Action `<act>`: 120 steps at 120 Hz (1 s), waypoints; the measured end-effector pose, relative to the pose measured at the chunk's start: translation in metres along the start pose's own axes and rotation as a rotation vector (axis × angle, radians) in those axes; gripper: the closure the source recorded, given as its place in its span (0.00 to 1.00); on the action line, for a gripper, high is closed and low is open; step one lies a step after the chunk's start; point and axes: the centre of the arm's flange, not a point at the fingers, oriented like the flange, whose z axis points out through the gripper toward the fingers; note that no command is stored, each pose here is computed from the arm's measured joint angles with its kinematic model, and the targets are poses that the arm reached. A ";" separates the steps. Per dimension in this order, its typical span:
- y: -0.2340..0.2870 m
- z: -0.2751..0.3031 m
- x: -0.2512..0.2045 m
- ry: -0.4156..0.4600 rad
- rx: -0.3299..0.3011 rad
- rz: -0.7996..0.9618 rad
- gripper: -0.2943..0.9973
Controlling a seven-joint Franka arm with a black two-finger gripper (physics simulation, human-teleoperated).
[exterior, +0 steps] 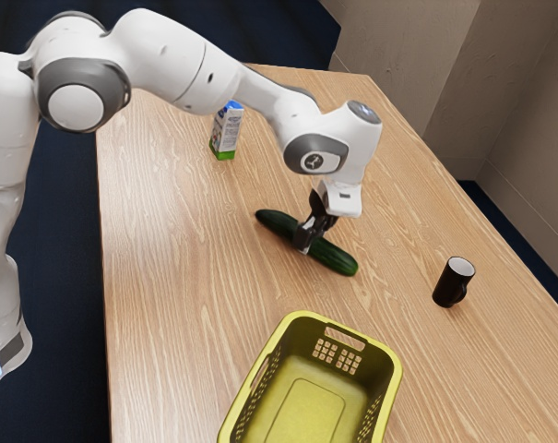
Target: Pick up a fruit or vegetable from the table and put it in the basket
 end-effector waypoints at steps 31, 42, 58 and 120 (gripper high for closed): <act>0.071 -0.151 0.042 0.136 0.094 0.135 0.58; 0.113 -0.167 0.061 0.131 0.076 0.207 0.58; 0.195 -0.174 0.107 0.105 0.064 0.343 0.59; 0.409 -0.177 0.233 0.112 0.081 0.695 0.37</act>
